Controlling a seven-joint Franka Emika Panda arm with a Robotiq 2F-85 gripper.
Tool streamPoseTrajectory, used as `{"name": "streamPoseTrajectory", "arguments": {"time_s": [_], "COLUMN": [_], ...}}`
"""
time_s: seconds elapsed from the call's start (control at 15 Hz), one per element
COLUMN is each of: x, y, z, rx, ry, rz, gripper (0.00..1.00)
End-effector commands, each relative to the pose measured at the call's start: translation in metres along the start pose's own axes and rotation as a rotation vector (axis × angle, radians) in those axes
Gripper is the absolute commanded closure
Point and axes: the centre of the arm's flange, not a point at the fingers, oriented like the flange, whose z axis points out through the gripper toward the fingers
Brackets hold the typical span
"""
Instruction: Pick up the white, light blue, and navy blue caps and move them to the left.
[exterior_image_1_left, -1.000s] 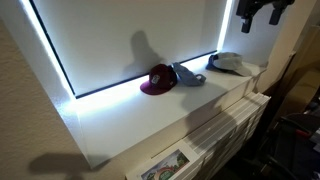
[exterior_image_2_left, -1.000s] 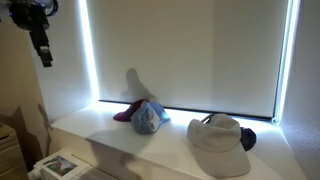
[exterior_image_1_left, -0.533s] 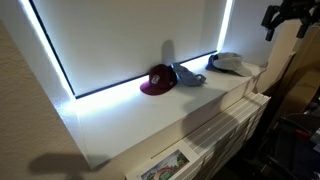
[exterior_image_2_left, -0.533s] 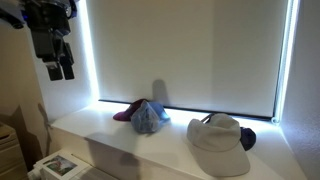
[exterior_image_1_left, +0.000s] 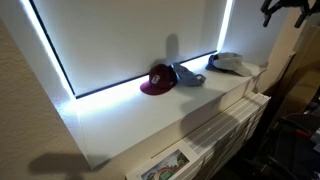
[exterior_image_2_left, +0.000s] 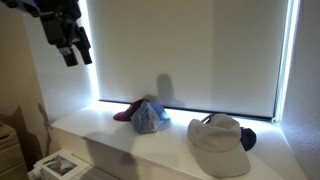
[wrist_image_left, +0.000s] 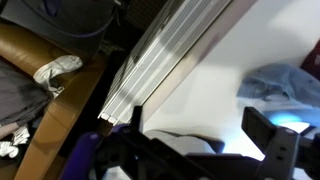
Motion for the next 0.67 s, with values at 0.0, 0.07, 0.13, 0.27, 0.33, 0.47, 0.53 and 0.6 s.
{"name": "streamPoseTrajectory", "arguments": {"time_s": [0.0,0.07,0.13,0.27,0.33,0.47,0.53,0.6], "x": [0.082,0.105,0.124,0.16,0.17,0.144,0.151,0.155], "y": [0.03,0.047,0.061,0.086,0.094,0.107,0.108,0.107], "z": [0.001,0.008,0.016,0.044,0.061,0.049,0.063,0.073], "rx": [0.041,0.054,0.065,0.065,0.059,0.061,0.041,0.026], "ry": [0.077,0.102,0.12,0.107,0.079,0.079,0.052,0.036], "rz": [0.188,0.245,0.306,0.432,0.487,0.452,0.478,0.493], "gripper": [0.0,0.0,0.0,0.0,0.0,0.0,0.0,0.0]}}
